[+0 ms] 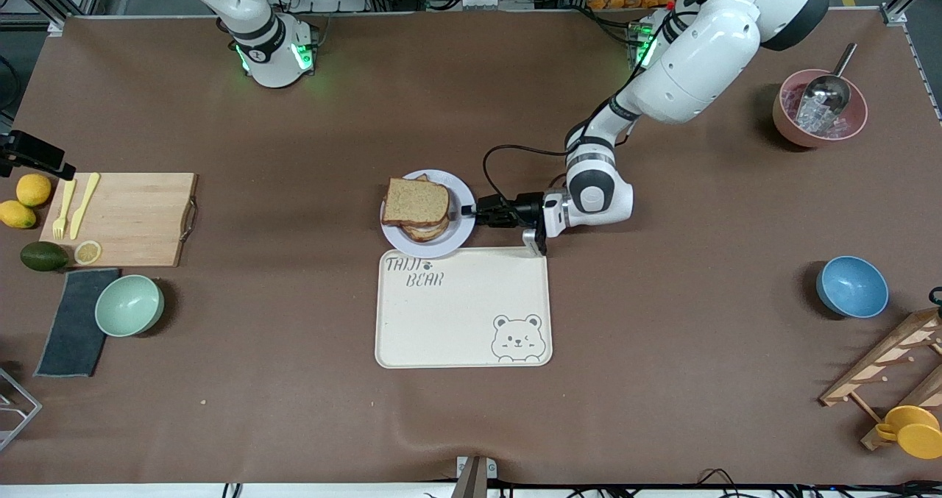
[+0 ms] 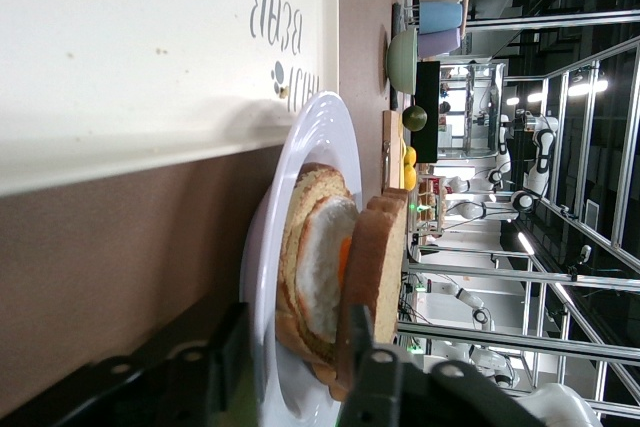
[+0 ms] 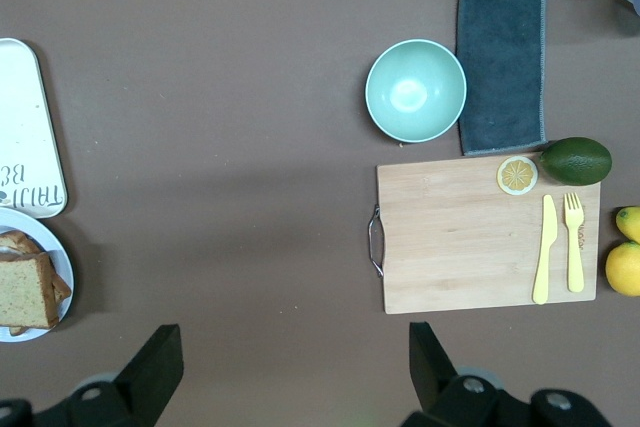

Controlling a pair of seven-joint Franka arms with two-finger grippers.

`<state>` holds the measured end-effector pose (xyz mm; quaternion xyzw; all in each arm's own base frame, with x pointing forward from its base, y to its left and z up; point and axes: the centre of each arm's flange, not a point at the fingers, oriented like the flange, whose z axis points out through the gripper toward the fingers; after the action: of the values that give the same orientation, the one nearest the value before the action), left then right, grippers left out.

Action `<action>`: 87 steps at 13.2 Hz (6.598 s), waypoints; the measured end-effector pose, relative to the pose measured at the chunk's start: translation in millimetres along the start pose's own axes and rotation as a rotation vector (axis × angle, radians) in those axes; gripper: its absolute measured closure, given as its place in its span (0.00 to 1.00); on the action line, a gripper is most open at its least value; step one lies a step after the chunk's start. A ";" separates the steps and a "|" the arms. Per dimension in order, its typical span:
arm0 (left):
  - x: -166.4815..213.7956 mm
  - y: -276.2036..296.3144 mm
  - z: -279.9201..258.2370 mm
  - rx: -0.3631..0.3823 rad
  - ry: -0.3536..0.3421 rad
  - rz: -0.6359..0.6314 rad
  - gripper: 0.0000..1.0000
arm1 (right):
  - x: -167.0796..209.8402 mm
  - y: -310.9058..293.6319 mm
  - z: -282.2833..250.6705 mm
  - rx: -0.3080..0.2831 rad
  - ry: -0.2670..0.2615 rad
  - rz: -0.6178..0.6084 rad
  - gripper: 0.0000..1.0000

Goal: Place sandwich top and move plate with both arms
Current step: 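Close the left gripper on the white plate rim, then slide the plate with the left gripper onto the bear-print tray, then open the left gripper and draw it back from the plate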

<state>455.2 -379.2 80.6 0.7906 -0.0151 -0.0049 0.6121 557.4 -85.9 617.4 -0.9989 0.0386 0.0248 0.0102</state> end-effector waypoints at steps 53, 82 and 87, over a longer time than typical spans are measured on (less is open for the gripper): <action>108.7 33.0 -123.9 -0.067 0.125 -0.069 0.95 | 7.2 -13.5 9.2 -0.003 -0.010 -0.023 0.00; 151.7 -35.3 -163.1 0.024 0.152 -0.119 0.67 | 10.0 -12.3 9.1 -0.006 -0.006 -0.019 0.00; 155.9 -26.6 -162.3 -0.002 0.138 -0.112 0.19 | 10.0 -11.5 4.6 -0.007 0.004 -0.017 0.00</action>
<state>615.8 -220.2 97.2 0.7879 0.0714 0.0154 0.6115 568.0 -75.1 612.5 -0.9993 0.0300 0.0230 0.0067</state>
